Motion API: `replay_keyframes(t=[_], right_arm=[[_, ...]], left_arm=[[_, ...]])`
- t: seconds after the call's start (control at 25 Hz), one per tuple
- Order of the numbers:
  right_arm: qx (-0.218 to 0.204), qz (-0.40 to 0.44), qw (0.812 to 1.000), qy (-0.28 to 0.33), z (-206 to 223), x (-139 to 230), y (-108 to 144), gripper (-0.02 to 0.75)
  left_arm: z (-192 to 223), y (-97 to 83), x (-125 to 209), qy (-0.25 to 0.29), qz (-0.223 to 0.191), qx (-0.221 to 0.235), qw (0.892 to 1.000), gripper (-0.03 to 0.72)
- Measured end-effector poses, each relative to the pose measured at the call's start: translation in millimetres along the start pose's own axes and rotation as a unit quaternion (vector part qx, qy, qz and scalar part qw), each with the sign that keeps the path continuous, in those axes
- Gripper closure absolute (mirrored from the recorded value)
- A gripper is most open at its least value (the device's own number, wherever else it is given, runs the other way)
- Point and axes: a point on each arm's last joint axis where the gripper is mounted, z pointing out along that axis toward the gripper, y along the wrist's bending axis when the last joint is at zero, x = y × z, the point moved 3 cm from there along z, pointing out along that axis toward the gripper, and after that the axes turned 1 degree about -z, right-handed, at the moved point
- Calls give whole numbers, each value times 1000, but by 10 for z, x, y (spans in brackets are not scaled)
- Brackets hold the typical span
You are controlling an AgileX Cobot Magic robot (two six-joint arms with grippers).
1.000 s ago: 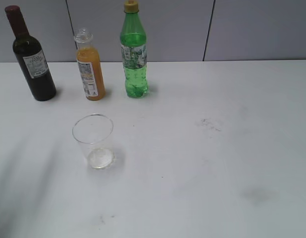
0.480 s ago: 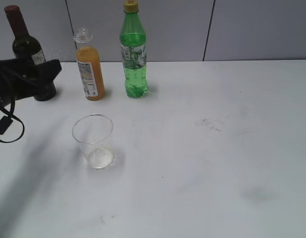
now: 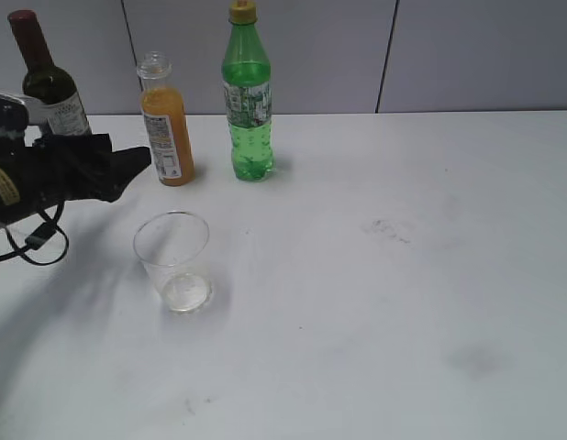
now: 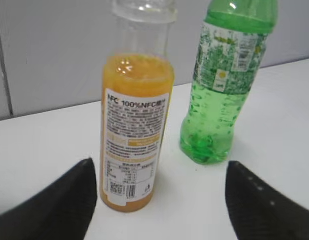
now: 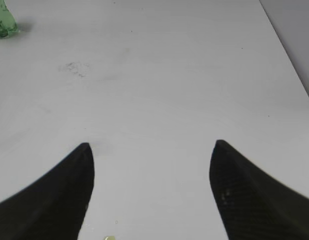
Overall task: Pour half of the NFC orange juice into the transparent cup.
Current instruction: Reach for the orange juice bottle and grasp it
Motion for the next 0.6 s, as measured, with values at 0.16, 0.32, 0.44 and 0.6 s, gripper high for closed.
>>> replay_keyframes(t=[0.16,0.32,0.44,0.6], right_arm=[[0,0,1000,0,0,0,0,186],[0,0,1000,0,0,0,0,186],[0,0,1000,0,0,0,0,186],[0,0,1000,0,0,0,0,186]], left_arm=[[181,120,109,16,-1,-10,1000,44],[314,192,130,18,5,-13,1000,41],[425,218,115,14,12,-11,1000,41],[574,199,152,15,20,0,1000,41]])
